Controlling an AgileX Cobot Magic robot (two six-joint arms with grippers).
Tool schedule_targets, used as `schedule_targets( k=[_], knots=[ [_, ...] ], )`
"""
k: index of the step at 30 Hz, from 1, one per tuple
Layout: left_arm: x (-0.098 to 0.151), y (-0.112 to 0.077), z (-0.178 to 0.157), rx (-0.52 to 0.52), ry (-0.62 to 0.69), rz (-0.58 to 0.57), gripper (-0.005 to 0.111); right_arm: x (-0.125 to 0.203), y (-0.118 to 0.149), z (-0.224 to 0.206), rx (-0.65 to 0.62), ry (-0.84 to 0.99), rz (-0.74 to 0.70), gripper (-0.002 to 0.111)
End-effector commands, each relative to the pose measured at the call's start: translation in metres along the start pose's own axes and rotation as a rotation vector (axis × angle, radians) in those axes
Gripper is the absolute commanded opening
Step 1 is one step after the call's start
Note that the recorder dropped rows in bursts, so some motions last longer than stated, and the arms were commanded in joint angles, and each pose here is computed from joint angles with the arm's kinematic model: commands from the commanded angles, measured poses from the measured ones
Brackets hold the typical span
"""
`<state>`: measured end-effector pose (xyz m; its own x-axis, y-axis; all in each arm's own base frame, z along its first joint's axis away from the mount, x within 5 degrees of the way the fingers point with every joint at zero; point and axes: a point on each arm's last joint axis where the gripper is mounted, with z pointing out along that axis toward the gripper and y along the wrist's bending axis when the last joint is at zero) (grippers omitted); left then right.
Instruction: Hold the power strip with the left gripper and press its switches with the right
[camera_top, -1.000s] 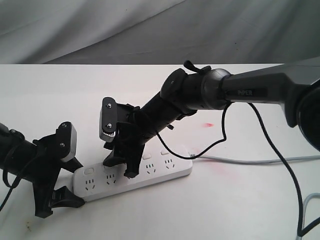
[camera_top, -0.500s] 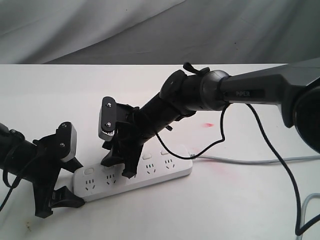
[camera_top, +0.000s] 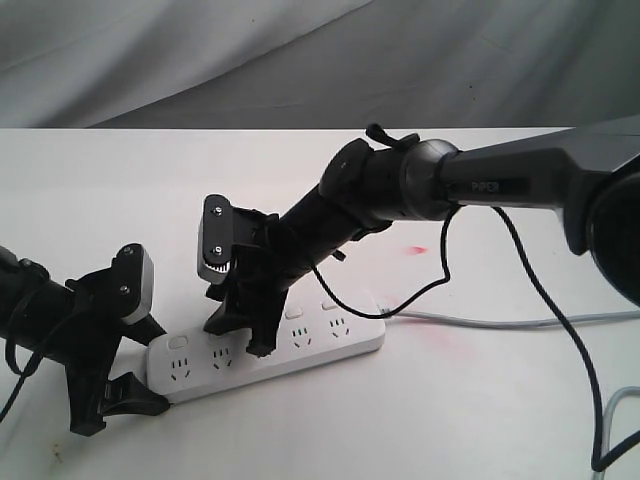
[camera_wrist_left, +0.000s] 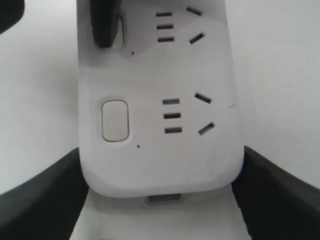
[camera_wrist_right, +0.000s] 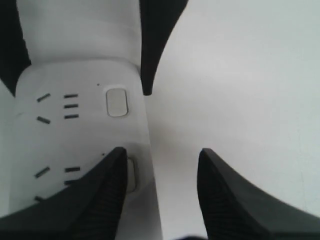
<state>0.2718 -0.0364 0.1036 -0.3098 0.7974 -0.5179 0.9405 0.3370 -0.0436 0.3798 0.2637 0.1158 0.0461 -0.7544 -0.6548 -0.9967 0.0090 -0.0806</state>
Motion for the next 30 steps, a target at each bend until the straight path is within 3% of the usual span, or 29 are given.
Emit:
schedule_targets(
  k=[1, 8, 13, 30],
  knots=[
    [-0.002, 0.001, 0.000, -0.002, -0.007, 0.005, 0.053, -0.011, -0.002, -0.023, 0.039, 0.012, -0.050, 0.043],
    [-0.002, 0.001, 0.000, -0.002, -0.007, 0.005, 0.053, -0.006, -0.009, -0.043, 0.057, 0.020, -0.027, 0.043],
    [-0.002, 0.001, 0.000, -0.002, -0.007, 0.005, 0.053, 0.014, -0.007, -0.041, 0.067, 0.058, -0.017, 0.043],
    [-0.002, 0.001, 0.000, -0.002, -0.007, 0.005, 0.053, 0.024, -0.004, -0.024, 0.023, 0.050, 0.034, 0.043]
  ],
)
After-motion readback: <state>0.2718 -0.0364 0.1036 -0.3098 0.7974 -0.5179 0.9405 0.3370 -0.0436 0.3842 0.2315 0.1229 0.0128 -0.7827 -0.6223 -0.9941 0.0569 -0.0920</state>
